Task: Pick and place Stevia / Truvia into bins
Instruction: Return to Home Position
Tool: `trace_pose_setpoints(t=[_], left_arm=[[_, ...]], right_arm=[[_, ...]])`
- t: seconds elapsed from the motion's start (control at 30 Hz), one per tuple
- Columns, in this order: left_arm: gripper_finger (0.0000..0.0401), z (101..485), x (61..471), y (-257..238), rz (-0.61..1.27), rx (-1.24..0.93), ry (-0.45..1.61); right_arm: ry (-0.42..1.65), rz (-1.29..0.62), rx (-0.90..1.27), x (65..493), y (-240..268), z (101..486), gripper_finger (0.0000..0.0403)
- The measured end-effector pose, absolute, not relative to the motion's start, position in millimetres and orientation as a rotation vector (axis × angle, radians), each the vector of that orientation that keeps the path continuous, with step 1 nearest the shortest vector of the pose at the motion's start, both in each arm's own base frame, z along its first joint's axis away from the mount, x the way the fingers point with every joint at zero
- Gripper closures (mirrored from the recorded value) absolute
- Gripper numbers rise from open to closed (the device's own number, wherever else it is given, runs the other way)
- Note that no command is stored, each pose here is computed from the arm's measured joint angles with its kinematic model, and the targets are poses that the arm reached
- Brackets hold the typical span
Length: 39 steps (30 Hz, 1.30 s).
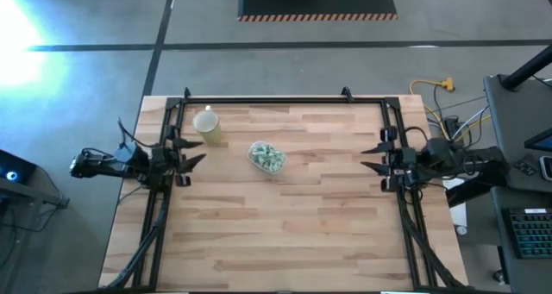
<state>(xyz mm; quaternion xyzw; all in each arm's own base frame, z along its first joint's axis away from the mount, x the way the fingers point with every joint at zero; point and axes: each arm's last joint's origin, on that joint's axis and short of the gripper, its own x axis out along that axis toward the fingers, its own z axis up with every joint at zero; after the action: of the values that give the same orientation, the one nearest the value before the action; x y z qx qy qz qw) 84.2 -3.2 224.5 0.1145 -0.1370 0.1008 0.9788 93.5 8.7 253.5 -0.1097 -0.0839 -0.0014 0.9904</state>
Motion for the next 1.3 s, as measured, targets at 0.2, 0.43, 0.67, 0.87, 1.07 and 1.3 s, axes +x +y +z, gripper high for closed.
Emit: trace_pose_setpoints(t=[0.2, 0.43, 0.67, 0.87, 1.07, 1.3], left_arm=[[0.0248, 223, 86, -1, 0.296, 0.179, -0.225], [0.0248, 215, 87, 0, 0.291, 0.145, -0.171], [0.0248, 197, 92, -4, 0.197, 0.129, -0.124], [0.0248, 184, 96, -5, 0.176, 0.138, -0.127], [0.0248, 184, 96, -5, 0.150, 0.138, -0.137], [0.0248, 182, 97, -6, 0.142, 0.137, -0.125]], right_arm=[[-0.180, -0.027, -0.186, 78, 6, 246, 0.0285], [-0.115, -0.015, -0.152, 73, 5, 238, 0.0292], [-0.097, -0.011, -0.132, 75, 6, 235, 0.0289], [-0.114, 0.084, -0.144, 77, 9, 230, 0.0296], [-0.152, 0.118, -0.143, 82, 11, 222, 0.0302], [-0.121, 0.142, -0.056, 86, 11, 210, 0.0301]])
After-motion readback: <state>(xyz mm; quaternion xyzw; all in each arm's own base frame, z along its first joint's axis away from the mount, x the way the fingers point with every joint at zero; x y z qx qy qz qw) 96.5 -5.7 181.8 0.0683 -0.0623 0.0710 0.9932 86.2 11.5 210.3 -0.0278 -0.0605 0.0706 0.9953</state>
